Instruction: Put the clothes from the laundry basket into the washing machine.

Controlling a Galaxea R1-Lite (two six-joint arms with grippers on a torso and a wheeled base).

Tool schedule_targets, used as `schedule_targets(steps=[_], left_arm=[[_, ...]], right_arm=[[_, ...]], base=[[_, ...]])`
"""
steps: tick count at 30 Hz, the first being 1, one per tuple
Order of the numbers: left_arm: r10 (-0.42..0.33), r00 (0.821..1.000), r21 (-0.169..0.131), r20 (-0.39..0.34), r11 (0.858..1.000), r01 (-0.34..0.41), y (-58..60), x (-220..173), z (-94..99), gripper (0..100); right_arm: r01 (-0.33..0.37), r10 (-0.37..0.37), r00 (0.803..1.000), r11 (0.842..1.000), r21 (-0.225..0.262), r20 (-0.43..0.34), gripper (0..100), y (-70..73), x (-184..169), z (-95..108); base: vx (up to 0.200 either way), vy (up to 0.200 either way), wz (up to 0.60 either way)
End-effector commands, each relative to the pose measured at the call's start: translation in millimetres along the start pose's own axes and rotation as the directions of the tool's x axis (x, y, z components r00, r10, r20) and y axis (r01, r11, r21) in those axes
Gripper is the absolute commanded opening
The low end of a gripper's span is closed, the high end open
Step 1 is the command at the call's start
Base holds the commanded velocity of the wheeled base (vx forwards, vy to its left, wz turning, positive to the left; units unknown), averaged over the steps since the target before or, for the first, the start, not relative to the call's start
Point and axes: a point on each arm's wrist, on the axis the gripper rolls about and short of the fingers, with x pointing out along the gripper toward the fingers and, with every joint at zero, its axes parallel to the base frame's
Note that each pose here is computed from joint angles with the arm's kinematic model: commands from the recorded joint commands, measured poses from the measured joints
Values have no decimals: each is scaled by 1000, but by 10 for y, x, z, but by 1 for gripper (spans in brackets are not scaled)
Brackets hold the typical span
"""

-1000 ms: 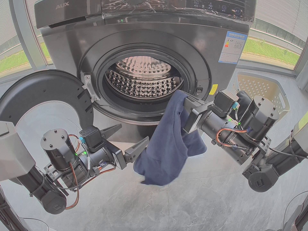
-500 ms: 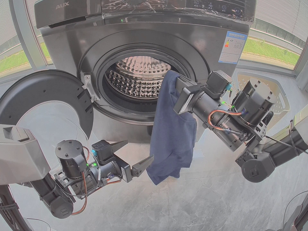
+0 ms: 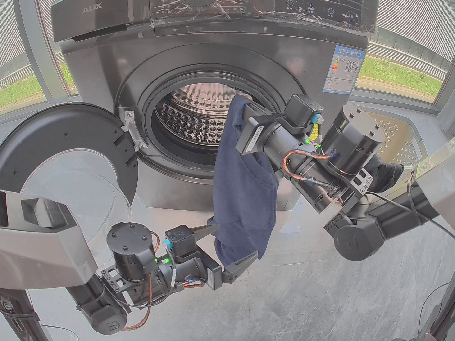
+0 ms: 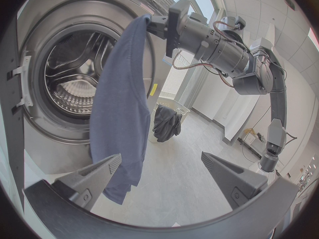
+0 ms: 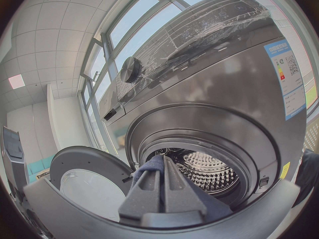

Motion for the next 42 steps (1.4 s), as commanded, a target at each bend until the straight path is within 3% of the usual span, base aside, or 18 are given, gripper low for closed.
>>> schedule_targets(steps=[1, 11, 14, 16, 20, 25, 34, 42], left_arm=[[-26, 1000, -1, 1, 1000, 26, -35, 235, -97, 100], [-24, 996, -17, 83, 1000, 26, 78, 765, -165, 100], [13, 995, -23, 101, 1000, -11, 158, 888, -203, 100], [104, 988, -23, 112, 994, -102, 295, 925, -225, 100], [204, 972, -21, 120, 979, -203, 456, 922, -226, 100], [248, 960, -12, 130, 969, -248, 631, 940, -238, 100], [272, 954, -15, 128, 962, -272, 728, 922, -251, 100], [374, 914, -27, 155, 927, -374, 1158, 802, -188, 100]], right_arm=[[-8, 8, 1000, 1000, 6, -10, 0, 48, 34, -85], [-2, 2, 1000, 1000, 9, 5, 0, 32, 32, -55], [-1, 1, 1000, 1000, 9, 11, 0, 28, 31, -32], [-1, 1, 1000, 1000, 9, 11, 0, 28, 27, -23], [-3, 3, 1000, 1000, 10, 17, 0, 38, 24, 16], [-3, 3, 1000, 1000, 12, 17, 0, 44, 21, 19], [-3, 3, 1000, 1000, 12, 17, 0, 43, 16, 15], [8, -9, 1000, 1000, 19, 24, 0, 46, -36, 92]], base=[[0, 0, 0], [0, 0, 0], [0, 0, 0], [0, 0, 0], [0, 0, 0], [0, 0, 0], [0, 0, 0], [0, 0, 0]])
